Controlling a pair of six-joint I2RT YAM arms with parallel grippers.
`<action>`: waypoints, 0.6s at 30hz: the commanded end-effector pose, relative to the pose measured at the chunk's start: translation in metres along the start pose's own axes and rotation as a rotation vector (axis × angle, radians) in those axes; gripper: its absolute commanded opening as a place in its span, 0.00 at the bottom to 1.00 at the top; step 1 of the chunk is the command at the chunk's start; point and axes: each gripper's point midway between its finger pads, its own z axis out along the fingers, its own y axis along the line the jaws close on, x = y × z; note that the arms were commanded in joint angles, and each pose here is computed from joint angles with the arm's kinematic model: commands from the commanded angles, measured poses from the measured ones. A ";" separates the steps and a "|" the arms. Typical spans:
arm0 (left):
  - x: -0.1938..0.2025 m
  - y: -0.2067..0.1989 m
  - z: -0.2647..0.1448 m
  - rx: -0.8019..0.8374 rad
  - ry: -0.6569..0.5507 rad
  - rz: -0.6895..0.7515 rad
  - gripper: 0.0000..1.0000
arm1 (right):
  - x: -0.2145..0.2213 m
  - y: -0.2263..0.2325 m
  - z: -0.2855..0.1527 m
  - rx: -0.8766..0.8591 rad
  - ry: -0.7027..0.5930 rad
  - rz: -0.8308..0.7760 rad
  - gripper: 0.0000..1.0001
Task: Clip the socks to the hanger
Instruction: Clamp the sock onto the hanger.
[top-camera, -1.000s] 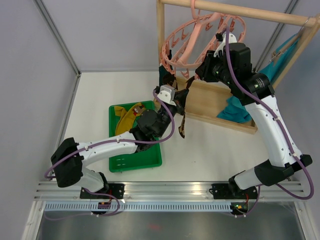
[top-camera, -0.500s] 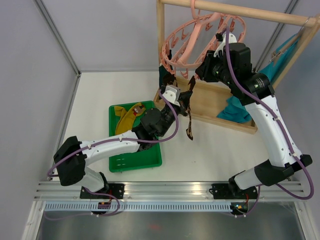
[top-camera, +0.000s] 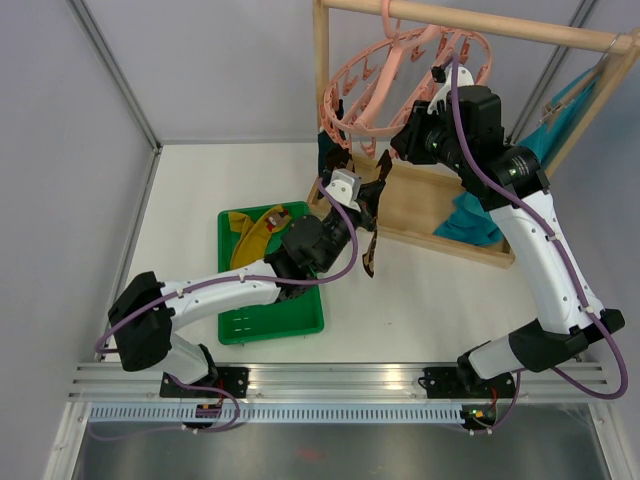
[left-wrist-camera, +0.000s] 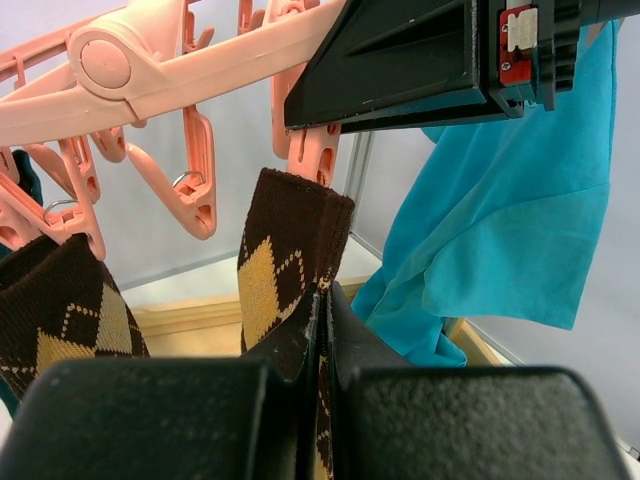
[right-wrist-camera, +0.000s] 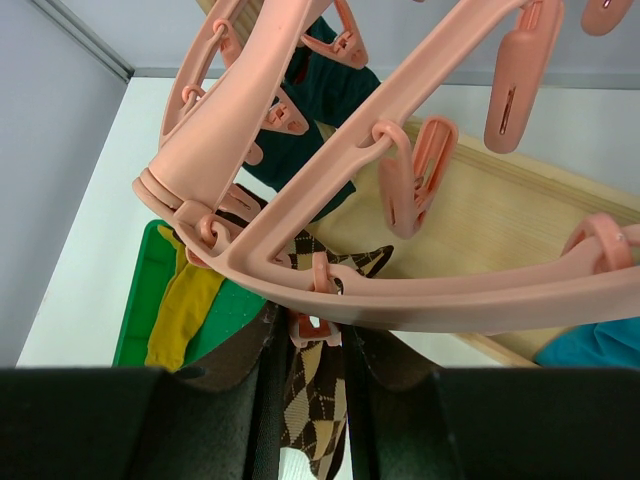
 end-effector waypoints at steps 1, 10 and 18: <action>-0.010 0.004 0.001 -0.018 -0.040 -0.006 0.02 | -0.041 0.006 -0.008 -0.010 -0.141 0.033 0.00; -0.004 0.013 -0.004 -0.056 -0.056 -0.019 0.02 | -0.041 0.006 -0.007 -0.007 -0.142 0.036 0.00; -0.012 0.012 -0.001 -0.056 -0.093 -0.023 0.02 | -0.037 0.006 -0.003 -0.004 -0.127 0.035 0.00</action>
